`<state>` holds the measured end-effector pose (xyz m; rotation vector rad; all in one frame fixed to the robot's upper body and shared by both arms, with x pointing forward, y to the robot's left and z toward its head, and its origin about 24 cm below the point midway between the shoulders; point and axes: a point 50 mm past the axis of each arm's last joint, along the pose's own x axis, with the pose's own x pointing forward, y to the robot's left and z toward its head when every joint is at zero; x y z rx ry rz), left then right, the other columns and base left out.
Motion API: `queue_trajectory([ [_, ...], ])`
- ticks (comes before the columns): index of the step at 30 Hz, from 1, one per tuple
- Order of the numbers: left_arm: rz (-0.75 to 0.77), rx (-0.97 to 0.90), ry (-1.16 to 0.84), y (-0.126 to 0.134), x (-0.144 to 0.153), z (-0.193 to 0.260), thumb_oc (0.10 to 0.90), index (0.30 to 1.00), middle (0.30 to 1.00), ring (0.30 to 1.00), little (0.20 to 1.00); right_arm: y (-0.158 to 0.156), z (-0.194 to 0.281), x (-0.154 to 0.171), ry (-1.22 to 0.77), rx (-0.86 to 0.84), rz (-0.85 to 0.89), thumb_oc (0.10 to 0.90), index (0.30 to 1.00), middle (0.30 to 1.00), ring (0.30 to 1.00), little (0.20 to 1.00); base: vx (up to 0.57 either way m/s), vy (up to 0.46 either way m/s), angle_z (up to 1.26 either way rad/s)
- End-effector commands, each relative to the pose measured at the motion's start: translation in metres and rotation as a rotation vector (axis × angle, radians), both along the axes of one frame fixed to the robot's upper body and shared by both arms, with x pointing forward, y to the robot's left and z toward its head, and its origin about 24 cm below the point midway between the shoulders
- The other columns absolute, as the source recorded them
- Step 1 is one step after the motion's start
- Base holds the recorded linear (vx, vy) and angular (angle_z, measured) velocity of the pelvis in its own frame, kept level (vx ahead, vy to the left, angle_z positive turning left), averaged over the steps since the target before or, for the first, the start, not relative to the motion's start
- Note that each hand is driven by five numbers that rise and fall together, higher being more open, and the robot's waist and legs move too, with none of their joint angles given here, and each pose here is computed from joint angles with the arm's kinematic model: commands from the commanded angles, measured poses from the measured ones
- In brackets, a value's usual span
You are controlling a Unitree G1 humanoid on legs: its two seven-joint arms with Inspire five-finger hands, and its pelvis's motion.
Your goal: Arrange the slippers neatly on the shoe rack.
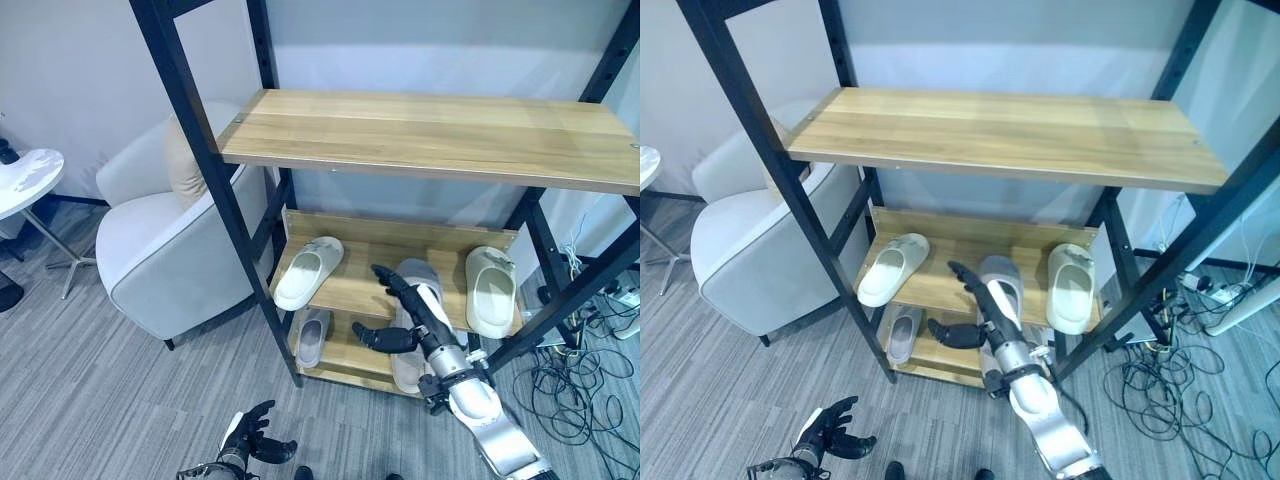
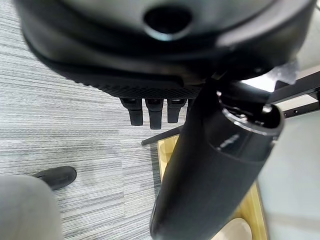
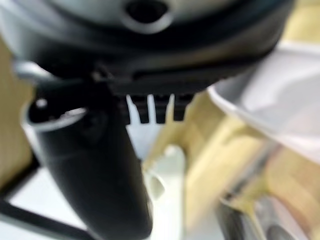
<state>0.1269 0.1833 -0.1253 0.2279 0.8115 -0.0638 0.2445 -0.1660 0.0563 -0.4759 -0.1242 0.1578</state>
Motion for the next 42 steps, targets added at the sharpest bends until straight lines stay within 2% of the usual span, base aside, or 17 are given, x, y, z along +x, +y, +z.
queue_trajectory([
  [1,-0.075,0.012,-0.118,-0.011,0.027,0.011,0.800,0.900,0.900,0.900,0.900,0.005,0.070,0.008,-0.393,0.009,0.018,0.800,0.900,0.900,0.900,0.900,0.00,0.000,0.00],
  [9,-0.087,0.017,-0.109,-0.011,0.021,0.009,0.800,0.900,0.900,0.900,0.900,-0.025,0.086,0.009,-0.526,-0.276,-0.133,0.800,0.900,0.900,0.900,0.900,0.04,0.014,0.00],
  [17,-0.100,0.015,-0.088,-0.011,0.017,0.006,0.800,0.900,0.900,0.900,0.900,-0.048,0.086,0.008,-0.518,-0.416,-0.222,0.800,0.900,0.900,0.900,0.900,0.03,0.007,0.00],
  [31,-0.098,0.003,-0.101,-0.012,0.015,0.009,0.800,0.900,0.900,0.900,0.900,-0.066,0.079,0.002,-0.465,-0.582,-0.243,0.800,0.900,0.900,0.900,0.900,0.01,-0.001,-0.01],
  [42,-0.090,0.011,-0.083,-0.008,0.010,0.007,0.800,0.900,0.900,0.900,0.900,-0.072,0.077,0.016,-0.437,-0.602,-0.285,0.800,0.900,0.900,0.900,0.900,0.00,0.000,0.00],
])
